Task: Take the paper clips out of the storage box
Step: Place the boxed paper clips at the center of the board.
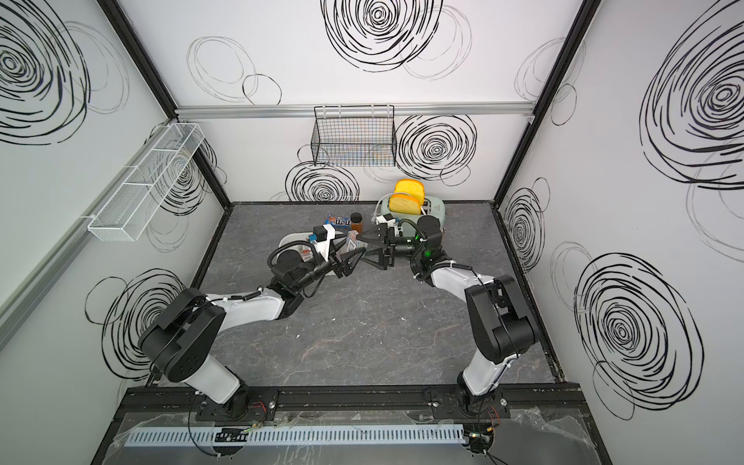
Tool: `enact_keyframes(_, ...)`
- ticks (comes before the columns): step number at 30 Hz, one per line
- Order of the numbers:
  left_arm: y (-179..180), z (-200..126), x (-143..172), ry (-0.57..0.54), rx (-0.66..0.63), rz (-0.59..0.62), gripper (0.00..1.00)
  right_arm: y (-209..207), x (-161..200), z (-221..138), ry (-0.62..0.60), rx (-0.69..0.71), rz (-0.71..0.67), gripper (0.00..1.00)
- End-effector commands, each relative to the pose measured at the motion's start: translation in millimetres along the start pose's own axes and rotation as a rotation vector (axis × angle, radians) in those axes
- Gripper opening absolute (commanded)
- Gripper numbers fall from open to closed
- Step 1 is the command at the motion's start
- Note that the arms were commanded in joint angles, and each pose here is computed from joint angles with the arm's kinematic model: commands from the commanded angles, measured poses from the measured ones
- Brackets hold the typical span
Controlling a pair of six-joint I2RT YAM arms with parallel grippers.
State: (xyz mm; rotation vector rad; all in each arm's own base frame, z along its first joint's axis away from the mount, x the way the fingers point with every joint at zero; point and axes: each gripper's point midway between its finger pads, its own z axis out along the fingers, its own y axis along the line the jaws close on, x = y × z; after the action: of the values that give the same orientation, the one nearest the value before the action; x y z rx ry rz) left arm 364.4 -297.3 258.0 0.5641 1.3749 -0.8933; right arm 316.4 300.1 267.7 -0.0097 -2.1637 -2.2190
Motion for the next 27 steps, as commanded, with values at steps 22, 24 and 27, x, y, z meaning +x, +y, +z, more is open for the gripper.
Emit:
enact_keyframes(22,-23.3,3.5,-47.1,-0.152,0.062,0.07,0.42,29.4,2.5,5.3,0.01,-0.126,-0.013,0.39)
enact_keyframes(24,-23.8,2.9,-47.1,-0.149,0.063,0.069,0.51,31.1,2.1,5.2,0.012,-0.121,-0.029,0.32)
enact_keyframes(27,-24.5,1.6,-46.0,-0.134,0.061,0.068,0.77,32.9,0.4,6.7,0.018,-0.086,-0.066,0.26)
